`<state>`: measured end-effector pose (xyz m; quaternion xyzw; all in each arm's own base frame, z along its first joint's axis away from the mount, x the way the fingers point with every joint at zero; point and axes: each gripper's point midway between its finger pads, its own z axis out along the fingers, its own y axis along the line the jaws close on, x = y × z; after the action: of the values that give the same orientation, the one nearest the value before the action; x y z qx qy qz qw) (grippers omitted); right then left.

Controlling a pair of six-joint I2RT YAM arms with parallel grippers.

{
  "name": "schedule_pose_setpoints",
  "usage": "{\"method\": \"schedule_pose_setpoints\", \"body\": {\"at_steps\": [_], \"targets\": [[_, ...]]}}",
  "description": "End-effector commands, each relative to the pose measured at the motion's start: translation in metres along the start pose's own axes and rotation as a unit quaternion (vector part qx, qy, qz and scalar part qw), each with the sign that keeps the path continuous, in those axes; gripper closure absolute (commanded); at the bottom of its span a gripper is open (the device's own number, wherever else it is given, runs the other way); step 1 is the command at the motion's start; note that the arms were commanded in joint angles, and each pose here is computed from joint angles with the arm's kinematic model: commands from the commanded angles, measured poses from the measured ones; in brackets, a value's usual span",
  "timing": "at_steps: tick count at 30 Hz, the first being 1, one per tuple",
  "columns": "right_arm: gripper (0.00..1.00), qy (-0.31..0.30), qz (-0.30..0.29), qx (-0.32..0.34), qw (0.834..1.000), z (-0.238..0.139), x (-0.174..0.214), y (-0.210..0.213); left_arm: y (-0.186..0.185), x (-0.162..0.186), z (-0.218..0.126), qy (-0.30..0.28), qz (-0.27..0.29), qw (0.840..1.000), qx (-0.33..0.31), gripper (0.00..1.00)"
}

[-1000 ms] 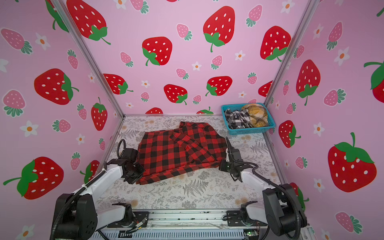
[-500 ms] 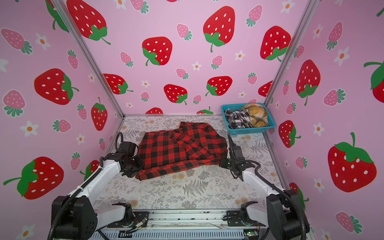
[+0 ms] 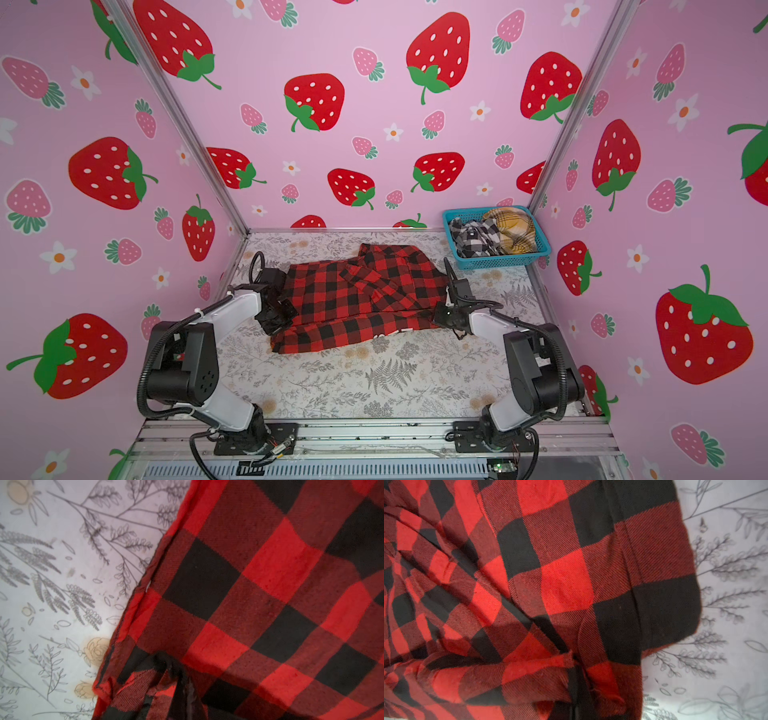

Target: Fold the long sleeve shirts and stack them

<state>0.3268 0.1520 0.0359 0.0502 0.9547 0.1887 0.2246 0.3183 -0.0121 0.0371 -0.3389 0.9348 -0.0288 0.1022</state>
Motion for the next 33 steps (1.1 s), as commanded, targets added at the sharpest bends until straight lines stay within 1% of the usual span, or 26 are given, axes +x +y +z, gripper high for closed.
{"method": "schedule_pose_setpoints", "body": {"at_steps": [1,3,4,5,7,8,9,10,12,14,16,18,20,22,23,25,26,27,30,32,33], "targets": [[1.0,-0.007,0.011,-0.006,1.0,0.002,-0.009,0.003,-0.006,-0.023,0.0,-0.032,0.008,0.999,-0.008,1.0],[1.0,0.0,0.013,-0.004,1.0,0.006,-0.005,0.001,-0.007,-0.026,0.003,-0.036,0.01,0.999,-0.009,1.0],[0.97,0.005,0.013,-0.002,1.0,0.008,-0.003,0.0,-0.007,-0.027,0.006,-0.034,0.012,0.999,-0.01,1.0],[0.85,0.009,0.012,-0.002,1.0,0.01,-0.001,-0.001,-0.008,-0.027,0.008,-0.026,0.015,0.999,-0.014,0.85],[0.61,0.018,0.01,-0.001,1.0,0.012,0.002,-0.001,-0.007,-0.028,0.007,-0.017,0.014,0.999,-0.027,0.6],[0.51,0.018,0.005,0.0,1.0,0.01,0.001,0.0,-0.007,-0.028,0.001,-0.019,0.009,0.999,-0.028,0.53],[0.49,0.015,0.002,0.002,1.0,0.006,-0.001,0.001,-0.007,-0.029,-0.006,-0.027,0.004,0.999,-0.025,0.48],[0.43,0.008,-0.004,0.007,1.0,0.0,-0.005,0.003,-0.006,-0.031,-0.018,-0.038,-0.001,0.999,-0.023,0.45],[0.39,-0.009,-0.015,0.02,1.0,-0.014,-0.015,0.005,-0.005,-0.033,-0.042,-0.059,-0.006,0.998,-0.019,0.42],[0.34,-0.025,-0.028,0.028,0.999,-0.028,-0.026,0.01,-0.012,-0.024,-0.06,-0.063,0.001,0.998,-0.001,0.42],[0.29,-0.032,-0.042,0.029,0.998,-0.034,-0.033,0.017,-0.026,-0.006,-0.063,-0.049,0.017,0.998,0.023,0.48],[0.24,-0.028,-0.058,0.029,0.997,-0.034,-0.039,0.025,-0.036,0.015,-0.051,-0.017,0.029,0.999,0.032,0.57],[0.23,-0.025,-0.068,0.031,0.997,-0.03,-0.045,0.032,-0.04,0.03,-0.033,0.022,0.018,0.999,0.043,0.67],[0.26,-0.025,-0.077,0.03,0.996,-0.026,-0.051,0.041,-0.054,0.035,-0.018,0.047,0.003,0.996,0.071,0.67],[0.28,-0.024,-0.079,0.026,0.996,-0.023,-0.053,0.045,-0.073,0.032,-0.017,0.055,0.005,0.993,0.105,0.63],[0.36,-0.015,-0.083,0.016,0.996,-0.017,-0.053,0.054,-0.113,0.018,-0.022,0.056,0.02,0.985,0.16,0.55],[0.4,-0.01,-0.086,0.013,0.996,-0.014,-0.052,0.058,-0.138,0.008,-0.031,0.049,0.036,0.98,0.188,0.51],[0.42,-0.002,-0.09,0.016,0.996,-0.011,-0.048,0.06,-0.159,-0.001,-0.038,0.04,0.054,0.977,0.2,0.47],[0.48,0.016,-0.096,0.033,0.995,-0.006,-0.035,0.059,-0.213,-0.023,-0.051,0.008,0.102,0.971,0.214,0.43],[0.48,0.02,-0.092,0.032,0.995,-0.006,-0.026,0.058,-0.24,-0.034,-0.049,-0.003,0.124,0.97,0.21,0.43],[0.51,0.025,-0.088,0.031,0.995,-0.005,-0.02,0.056,-0.251,-0.039,-0.043,-0.005,0.133,0.971,0.2,0.43]]}}
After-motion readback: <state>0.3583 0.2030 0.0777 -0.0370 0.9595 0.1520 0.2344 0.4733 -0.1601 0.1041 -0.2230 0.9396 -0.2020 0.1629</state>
